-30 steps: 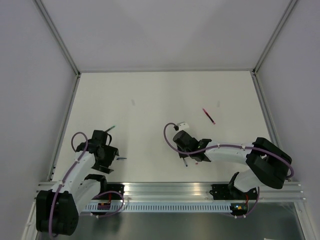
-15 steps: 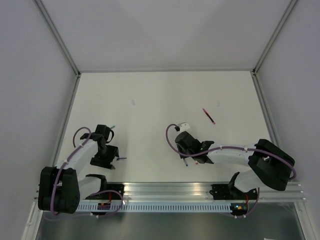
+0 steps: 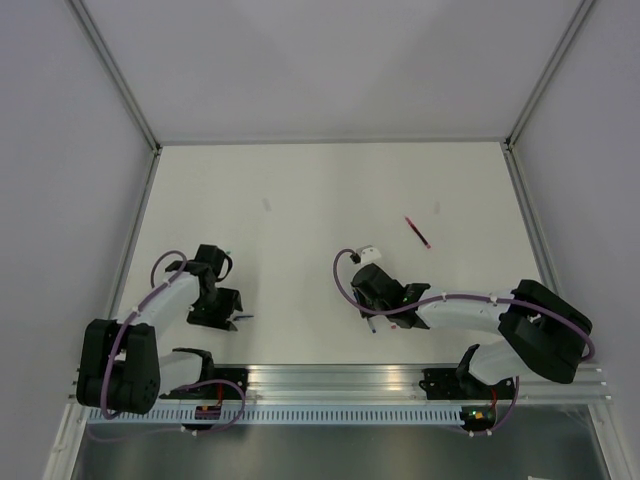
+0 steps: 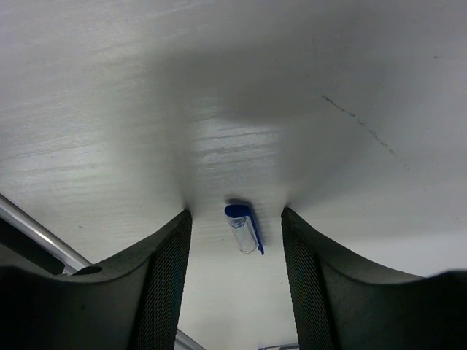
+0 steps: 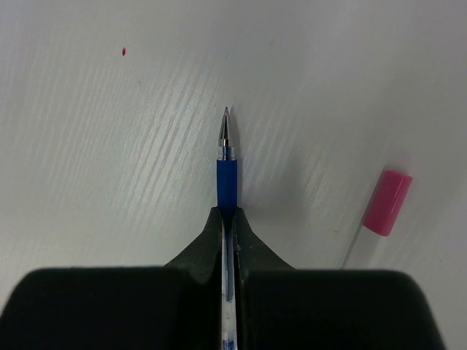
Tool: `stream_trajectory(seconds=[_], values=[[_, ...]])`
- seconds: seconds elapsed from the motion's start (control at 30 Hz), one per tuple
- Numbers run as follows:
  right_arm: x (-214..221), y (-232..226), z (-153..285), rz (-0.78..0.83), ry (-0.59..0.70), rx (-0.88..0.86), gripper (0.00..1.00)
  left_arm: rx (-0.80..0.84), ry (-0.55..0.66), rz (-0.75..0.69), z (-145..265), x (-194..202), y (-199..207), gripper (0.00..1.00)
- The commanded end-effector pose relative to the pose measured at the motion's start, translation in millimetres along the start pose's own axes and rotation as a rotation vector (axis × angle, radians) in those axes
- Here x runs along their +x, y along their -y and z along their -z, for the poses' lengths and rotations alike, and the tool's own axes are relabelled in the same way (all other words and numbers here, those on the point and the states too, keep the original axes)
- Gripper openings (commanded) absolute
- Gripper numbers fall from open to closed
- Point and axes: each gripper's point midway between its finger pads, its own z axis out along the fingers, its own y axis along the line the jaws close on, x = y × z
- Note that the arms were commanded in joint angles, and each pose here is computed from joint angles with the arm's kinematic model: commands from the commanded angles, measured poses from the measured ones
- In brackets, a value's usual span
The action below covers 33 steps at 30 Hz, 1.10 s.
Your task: Insert the pens into the pen caps
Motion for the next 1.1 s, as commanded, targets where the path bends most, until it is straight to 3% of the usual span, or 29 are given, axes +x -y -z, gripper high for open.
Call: stream_trajectory(seconds=[0.0, 0.1, 0.2, 0.5, 0.7, 0.9, 1.03, 1.07], values=[[40, 10, 4, 0.032, -0.130, 0.006, 0.00, -0.045, 0.035, 0.034, -16, 2, -4, 0.58], [41, 10, 4, 0.034, -0.134, 0.005, 0.00, -0.065, 0.036, 0.018, -22, 5, -3, 0.55], [40, 9, 4, 0.031, -0.130, 0.003, 0.00, -0.085, 0.050, 0.001, -23, 4, -4, 0.46], [40, 8, 4, 0.036, -0.132, -0.006, 0.00, -0.050, 0.071, -0.033, -29, 1, -2, 0.05], [33, -6, 8, 0.028, -0.116, -0.075, 0.00, 0.042, 0.049, -0.152, -21, 5, 20, 0.02], [-8, -50, 36, 0.055, -0.018, -0.287, 0.00, 0.396, 0.071, -0.358, 35, 10, 78, 0.02], [-47, -80, 77, 0.065, 0.105, -0.461, 0.00, 0.701, 0.097, -0.511, 102, 20, 112, 0.02], [-53, -84, 84, 0.079, 0.133, -0.486, 0.00, 0.840, 0.115, -0.547, 131, 25, 126, 0.02]])
